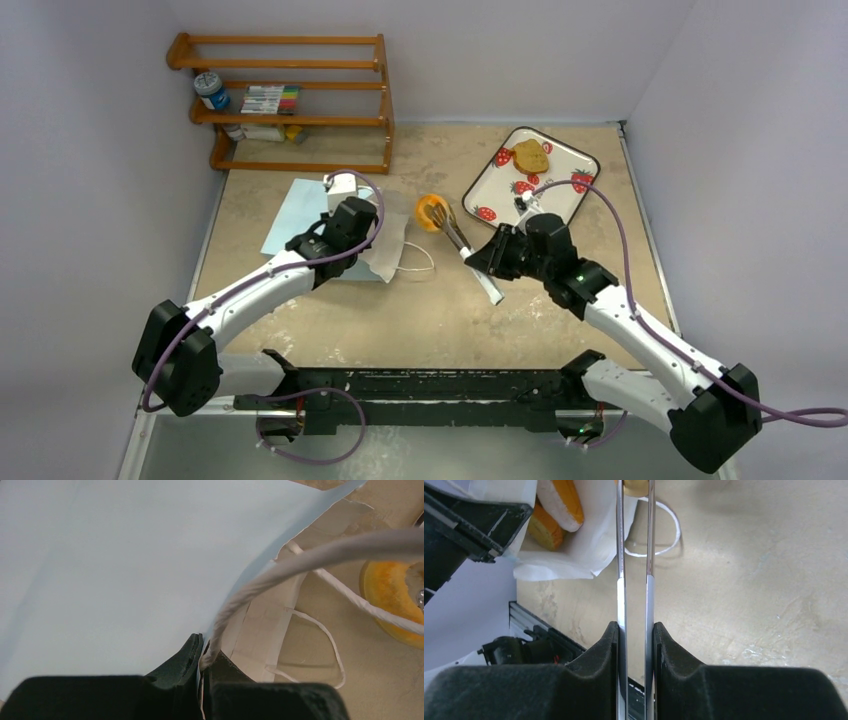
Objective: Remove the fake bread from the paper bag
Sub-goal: Take out the fake bread from the paper bag, then place the fake bread in the container.
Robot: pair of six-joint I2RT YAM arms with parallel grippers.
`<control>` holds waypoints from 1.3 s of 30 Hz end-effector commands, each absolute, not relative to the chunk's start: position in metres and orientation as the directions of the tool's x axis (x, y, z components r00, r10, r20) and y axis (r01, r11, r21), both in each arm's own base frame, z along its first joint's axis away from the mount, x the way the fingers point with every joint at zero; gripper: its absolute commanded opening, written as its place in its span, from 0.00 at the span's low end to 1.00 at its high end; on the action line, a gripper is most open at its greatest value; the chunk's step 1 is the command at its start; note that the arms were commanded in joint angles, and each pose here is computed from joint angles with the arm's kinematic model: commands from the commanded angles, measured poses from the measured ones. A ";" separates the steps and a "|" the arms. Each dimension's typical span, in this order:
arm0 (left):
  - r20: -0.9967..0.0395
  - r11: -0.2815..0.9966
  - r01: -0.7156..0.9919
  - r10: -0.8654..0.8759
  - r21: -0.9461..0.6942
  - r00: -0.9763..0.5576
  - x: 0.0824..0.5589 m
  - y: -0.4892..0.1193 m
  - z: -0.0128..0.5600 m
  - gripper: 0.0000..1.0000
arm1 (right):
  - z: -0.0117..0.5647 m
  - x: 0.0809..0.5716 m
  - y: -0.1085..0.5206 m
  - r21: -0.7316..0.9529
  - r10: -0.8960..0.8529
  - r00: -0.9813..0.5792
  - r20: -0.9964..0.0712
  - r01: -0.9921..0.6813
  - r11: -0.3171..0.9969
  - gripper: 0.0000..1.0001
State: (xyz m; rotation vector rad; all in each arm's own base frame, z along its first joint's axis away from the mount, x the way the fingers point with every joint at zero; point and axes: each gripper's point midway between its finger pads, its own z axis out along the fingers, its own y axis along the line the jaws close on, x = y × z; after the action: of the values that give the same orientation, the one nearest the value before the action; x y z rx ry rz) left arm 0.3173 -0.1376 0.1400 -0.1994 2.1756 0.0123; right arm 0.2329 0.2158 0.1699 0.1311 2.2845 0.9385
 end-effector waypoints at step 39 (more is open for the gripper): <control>-0.824 0.993 0.033 -0.076 -0.114 -0.561 0.294 -0.143 0.169 0.00 | 0.174 0.429 -0.003 0.710 0.798 -0.194 -0.571 0.371 0.598 0.05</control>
State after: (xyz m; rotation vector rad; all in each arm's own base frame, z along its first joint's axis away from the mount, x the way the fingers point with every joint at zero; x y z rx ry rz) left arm 0.2937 -0.1437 0.1590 -0.0322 2.1971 -0.1160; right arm 0.3943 -0.0001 0.1231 1.0203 1.9467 0.4047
